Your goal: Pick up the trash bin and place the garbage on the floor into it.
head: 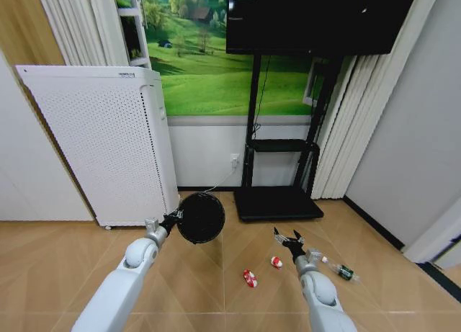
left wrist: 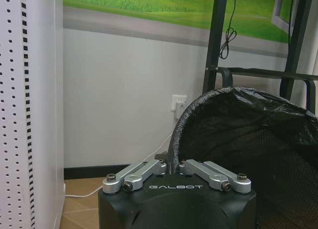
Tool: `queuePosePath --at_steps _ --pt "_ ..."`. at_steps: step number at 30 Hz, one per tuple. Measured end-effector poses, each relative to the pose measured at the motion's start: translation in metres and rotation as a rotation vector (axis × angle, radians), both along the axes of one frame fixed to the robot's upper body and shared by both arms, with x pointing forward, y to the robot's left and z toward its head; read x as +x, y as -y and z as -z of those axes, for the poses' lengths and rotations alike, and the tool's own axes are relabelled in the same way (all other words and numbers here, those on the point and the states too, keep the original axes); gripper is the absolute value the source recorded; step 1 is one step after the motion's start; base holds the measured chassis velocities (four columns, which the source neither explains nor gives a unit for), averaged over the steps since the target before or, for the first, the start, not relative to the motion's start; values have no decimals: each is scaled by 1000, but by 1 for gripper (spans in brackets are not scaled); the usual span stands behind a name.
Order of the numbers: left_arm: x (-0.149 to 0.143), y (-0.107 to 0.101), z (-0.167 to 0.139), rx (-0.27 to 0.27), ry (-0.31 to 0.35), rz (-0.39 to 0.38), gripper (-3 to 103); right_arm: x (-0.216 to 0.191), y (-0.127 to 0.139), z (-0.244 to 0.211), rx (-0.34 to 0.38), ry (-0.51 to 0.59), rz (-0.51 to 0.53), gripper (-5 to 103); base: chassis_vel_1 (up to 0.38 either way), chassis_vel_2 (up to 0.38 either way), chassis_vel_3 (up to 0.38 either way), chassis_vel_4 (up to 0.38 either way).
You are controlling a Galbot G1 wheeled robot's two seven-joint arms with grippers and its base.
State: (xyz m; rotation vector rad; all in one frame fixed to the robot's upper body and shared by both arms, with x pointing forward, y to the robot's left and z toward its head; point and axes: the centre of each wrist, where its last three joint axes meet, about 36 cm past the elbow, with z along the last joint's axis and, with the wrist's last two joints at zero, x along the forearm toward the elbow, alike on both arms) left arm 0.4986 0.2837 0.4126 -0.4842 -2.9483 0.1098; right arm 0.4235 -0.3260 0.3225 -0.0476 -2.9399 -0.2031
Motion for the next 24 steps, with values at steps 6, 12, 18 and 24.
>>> queuePosePath --at_steps 6,12,18,24 --pt "-1 1 0 1 -3 -4 4 1 3 0 1 -4 -8 100 0 0 0 0" --pt "0 -2 0 4 -4 -8 4 3 3 4 5 -10 -8 100 -108 -95 108 75" --pt "0 -7 2 3 -7 -12 4 6 -1 10 -18 -3 -26 100 -177 -182 183 137" --pt "-6 -14 4 -2 -11 -25 4 8 15 29 -85 -31 -267 100 -73 -92 71 50"
